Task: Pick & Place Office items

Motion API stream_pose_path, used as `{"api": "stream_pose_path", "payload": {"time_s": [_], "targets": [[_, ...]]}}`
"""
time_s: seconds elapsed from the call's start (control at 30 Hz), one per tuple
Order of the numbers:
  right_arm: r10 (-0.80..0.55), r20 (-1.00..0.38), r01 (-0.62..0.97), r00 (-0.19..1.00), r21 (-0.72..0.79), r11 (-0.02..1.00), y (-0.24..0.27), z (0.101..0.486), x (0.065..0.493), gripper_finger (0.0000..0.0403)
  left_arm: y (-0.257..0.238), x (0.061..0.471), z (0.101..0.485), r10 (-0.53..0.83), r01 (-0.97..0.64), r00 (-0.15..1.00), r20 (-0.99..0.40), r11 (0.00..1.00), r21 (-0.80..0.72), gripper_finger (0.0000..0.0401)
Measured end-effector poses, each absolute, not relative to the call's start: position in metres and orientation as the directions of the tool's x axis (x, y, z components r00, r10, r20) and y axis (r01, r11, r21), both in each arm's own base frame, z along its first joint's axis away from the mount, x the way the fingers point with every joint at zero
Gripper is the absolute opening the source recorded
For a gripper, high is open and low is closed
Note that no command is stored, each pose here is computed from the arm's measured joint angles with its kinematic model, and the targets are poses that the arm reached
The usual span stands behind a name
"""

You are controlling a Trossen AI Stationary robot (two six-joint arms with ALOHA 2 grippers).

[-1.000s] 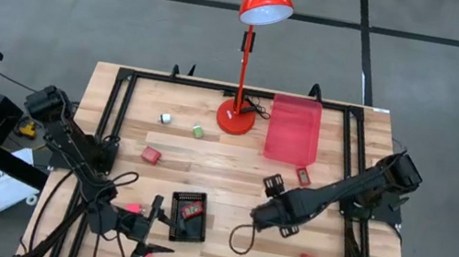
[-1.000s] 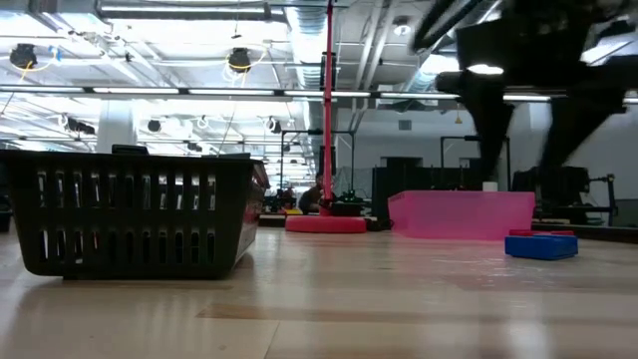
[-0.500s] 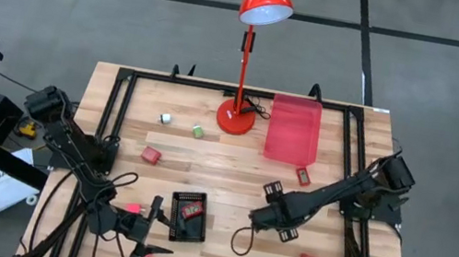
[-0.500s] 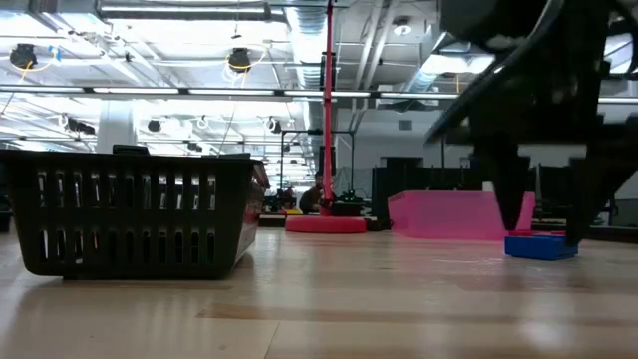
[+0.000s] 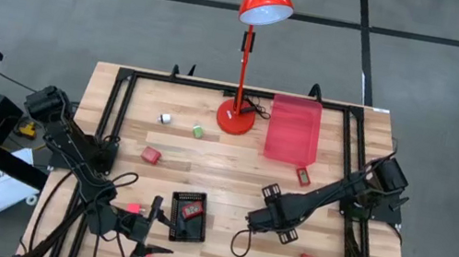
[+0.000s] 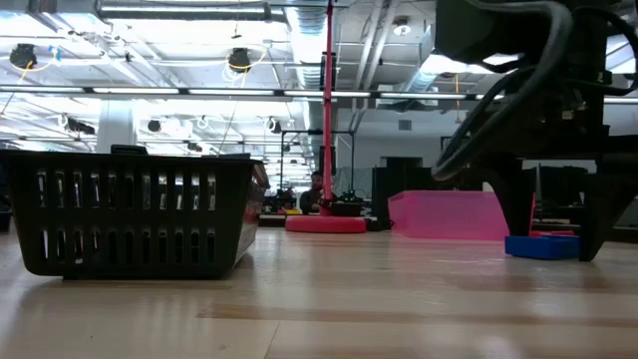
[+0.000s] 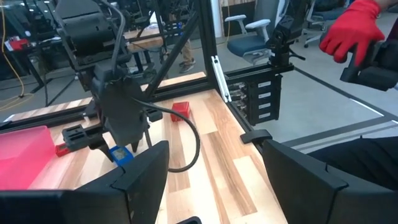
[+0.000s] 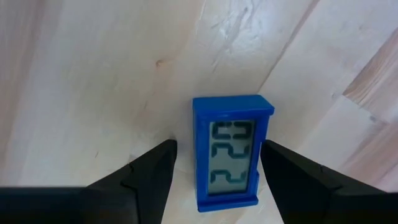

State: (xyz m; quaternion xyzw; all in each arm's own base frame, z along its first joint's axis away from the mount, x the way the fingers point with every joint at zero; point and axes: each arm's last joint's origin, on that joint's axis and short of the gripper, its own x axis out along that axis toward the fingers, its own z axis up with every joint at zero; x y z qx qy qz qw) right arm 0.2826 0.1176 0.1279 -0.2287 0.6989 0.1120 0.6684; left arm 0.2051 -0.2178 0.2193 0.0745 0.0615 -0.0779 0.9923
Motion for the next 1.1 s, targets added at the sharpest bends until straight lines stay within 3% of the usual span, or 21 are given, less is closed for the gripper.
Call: {"api": "stream_pose_path", "payload": {"time_s": [0.2, 0.47, 0.7, 0.9, 1.1], "targets": [[-0.153, -0.988, -0.427, -0.006, -0.136, 0.894, 0.115, 0.128, 0.284, 0.0215, -0.218, 0.205, 0.219, -0.145, 0.163, 0.980, -0.134, 0.977, 0.135, 0.0254], [-0.148, -0.989, -0.360, -0.006, -0.136, 0.923, 0.115, 0.127, 0.284, 0.0125, -0.218, 0.205, 0.219, -0.140, 0.157, 0.980, -0.140, 0.981, 0.117, 0.0254], [-0.139, -0.990, -0.293, 0.017, -0.138, 0.946, 0.126, 0.134, 0.289, 0.0126, -0.210, 0.202, 0.201, 0.023, 0.024, 0.967, -0.254, 0.983, 0.181, 0.0254], [-0.037, -0.975, -0.270, 0.221, -0.097, 0.958, 0.158, 0.163, 0.313, 0.0149, -0.194, 0.204, 0.187, 0.170, -0.102, 0.927, -0.334, 0.972, 0.212, 0.0254], [0.054, -0.921, -0.313, 0.387, -0.076, 0.947, 0.180, 0.203, 0.335, 0.0129, -0.194, 0.208, 0.191, 0.169, -0.104, 0.937, -0.305, 0.970, 0.218, 0.0254]]}}
